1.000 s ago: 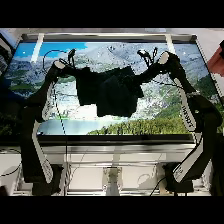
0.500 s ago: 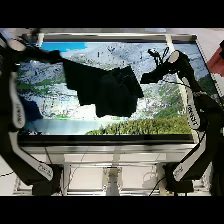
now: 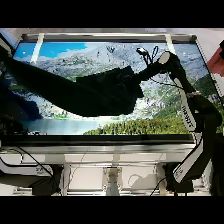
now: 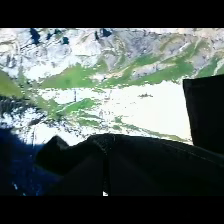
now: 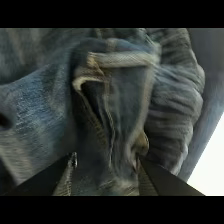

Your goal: Fold the clothes and pants, and hang the long-sleeved shirts on hangers.

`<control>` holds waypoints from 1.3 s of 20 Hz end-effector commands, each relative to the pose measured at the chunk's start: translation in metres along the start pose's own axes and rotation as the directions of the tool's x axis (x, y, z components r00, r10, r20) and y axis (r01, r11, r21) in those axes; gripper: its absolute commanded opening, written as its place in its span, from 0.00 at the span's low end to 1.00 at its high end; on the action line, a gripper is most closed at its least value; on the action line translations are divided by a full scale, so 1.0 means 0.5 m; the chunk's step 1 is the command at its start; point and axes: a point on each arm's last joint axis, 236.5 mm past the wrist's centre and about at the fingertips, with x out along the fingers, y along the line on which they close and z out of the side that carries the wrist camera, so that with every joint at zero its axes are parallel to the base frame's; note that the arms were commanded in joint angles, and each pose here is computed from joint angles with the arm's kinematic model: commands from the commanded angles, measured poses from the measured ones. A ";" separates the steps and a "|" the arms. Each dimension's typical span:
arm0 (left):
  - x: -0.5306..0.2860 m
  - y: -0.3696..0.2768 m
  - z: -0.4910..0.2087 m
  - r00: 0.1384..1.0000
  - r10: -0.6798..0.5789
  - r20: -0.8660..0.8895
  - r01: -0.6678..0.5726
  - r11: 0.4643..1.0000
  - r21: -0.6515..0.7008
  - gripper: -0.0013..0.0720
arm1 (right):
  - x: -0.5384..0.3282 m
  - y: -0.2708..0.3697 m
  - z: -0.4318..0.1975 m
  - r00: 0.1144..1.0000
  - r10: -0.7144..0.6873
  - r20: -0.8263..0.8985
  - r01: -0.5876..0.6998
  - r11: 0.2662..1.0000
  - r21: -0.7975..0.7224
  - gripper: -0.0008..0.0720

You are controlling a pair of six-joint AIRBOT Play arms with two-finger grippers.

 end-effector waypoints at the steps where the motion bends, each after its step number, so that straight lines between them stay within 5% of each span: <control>1: -0.063 0.079 -0.027 0.996 0.092 0.009 -0.091 0.993 -0.072 0.05 | 0.012 -0.023 0.004 0.993 -0.119 -0.022 0.113 0.977 -0.181 0.61; 7: -0.107 0.252 -0.110 0.941 0.323 -0.102 -0.338 0.910 -0.241 0.05 | -0.013 -0.083 -0.037 0.988 -0.142 -0.064 0.133 0.983 -0.130 0.61; 10: -0.120 0.281 -0.123 0.938 0.332 -0.102 -0.347 0.894 -0.284 0.05 | -0.023 -0.054 -0.064 0.995 -0.024 -0.093 0.006 0.981 -0.194 0.59; 14: -0.112 0.287 -0.126 0.939 0.326 -0.105 -0.343 0.893 -0.292 0.05 | -0.023 -0.056 -0.068 0.995 -0.021 -0.096 -0.002 0.973 -0.232 0.59; 18: -0.091 0.274 -0.128 0.954 0.282 -0.105 -0.300 0.904 -0.303 0.05 | -0.047 -0.033 -0.130 0.977 0.101 -0.186 -0.089 0.993 0.072 0.61; 21: -0.083 0.263 -0.151 0.956 0.251 -0.153 -0.287 0.907 -0.307 0.05 | -0.070 0.025 -0.109 0.927 0.374 0.001 -0.335 0.831 0.445 0.61; 23: -0.083 0.256 -0.163 0.955 0.236 -0.178 -0.282 0.909 -0.308 0.05 | -0.069 0.051 -0.068 0.856 0.481 0.190 -0.502 0.683 0.530 0.61; 26: -0.084 0.246 -0.178 0.954 0.215 -0.211 -0.273 0.911 -0.309 0.05 | 0.001 0.076 -0.088 0.856 0.476 0.202 -0.495 0.641 0.587 0.61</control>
